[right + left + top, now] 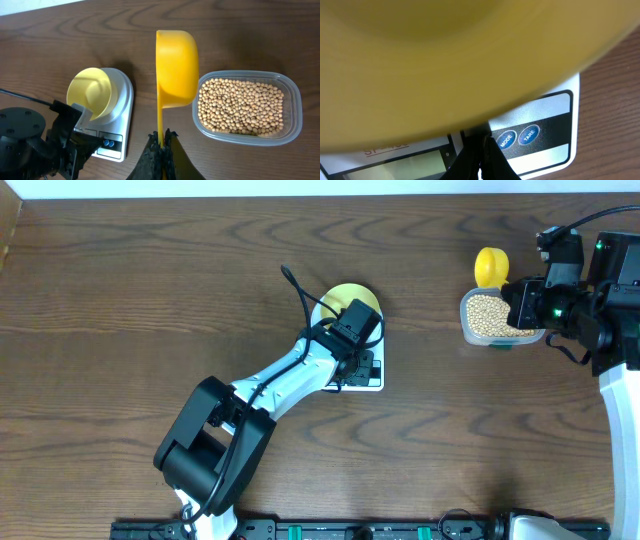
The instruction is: Scoop item into bowl and weigh 50g on scale
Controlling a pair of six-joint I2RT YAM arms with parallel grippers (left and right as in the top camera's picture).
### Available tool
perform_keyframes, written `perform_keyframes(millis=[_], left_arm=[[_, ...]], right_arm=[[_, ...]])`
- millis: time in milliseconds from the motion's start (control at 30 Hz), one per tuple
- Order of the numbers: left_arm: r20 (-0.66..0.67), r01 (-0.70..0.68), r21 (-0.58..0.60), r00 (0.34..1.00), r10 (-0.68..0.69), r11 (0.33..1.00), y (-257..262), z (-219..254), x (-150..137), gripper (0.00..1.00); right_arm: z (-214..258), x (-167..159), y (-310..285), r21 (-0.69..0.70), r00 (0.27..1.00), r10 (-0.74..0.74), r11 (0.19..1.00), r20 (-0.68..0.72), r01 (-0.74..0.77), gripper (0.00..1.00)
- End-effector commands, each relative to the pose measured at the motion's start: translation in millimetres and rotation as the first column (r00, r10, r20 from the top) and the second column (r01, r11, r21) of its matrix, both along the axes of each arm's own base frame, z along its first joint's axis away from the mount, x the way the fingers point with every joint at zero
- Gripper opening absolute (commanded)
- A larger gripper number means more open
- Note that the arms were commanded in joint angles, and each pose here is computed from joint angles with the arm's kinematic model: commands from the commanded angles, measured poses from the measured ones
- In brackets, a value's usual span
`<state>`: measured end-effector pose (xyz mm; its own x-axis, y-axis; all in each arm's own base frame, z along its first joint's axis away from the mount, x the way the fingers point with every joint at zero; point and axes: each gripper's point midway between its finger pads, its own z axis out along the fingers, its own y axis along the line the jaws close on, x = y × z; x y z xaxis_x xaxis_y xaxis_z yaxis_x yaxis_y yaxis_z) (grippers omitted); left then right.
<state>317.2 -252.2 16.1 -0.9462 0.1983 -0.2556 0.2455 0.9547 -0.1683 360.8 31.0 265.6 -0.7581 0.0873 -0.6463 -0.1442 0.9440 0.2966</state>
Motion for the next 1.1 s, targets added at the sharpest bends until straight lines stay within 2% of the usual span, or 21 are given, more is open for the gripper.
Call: perform_keyframes(millis=[0,400,633,767,933,1067], left_arm=[[-0.035,-0.016,0.081,0.999,0.019,0.997,16.2,-21.4,-6.3,0.07],[-0.063,-0.014,0.103,0.998,0.021,0.995,18.8,-34.3,-9.7,0.07],[-0.143,-0.018,0.168,0.989,0.042,0.986,29.8,-66.9,-22.7,0.07],[-0.131,-0.023,0.232,0.99,0.055,0.973,42.0,-69.9,-22.5,0.07],[-0.095,-0.033,0.202,0.994,0.053,0.979,37.2,-48.7,-15.2,0.07],[0.002,-0.05,0.122,0.999,0.05,0.991,24.8,3.5,1.1,0.07]], right_arm=[[3.4,1.4,0.4,-0.002,1.0,0.013,1.0,0.011,-0.013,0.01],[1.8,-0.5,0.6,-0.001,1.0,0.013,1.0,0.0,-0.013,0.01],[1.9,-0.4,0.6,-0.001,1.0,0.013,1.0,0.001,-0.013,0.01],[2.7,0.5,0.5,-0.002,1.0,0.013,1.0,0.006,-0.013,0.01],[3.6,1.6,0.4,-0.003,1.0,0.013,1.0,0.012,-0.013,0.01],[3.7,1.7,0.1,-0.004,1.0,0.013,1.0,0.013,-0.013,0.01]])
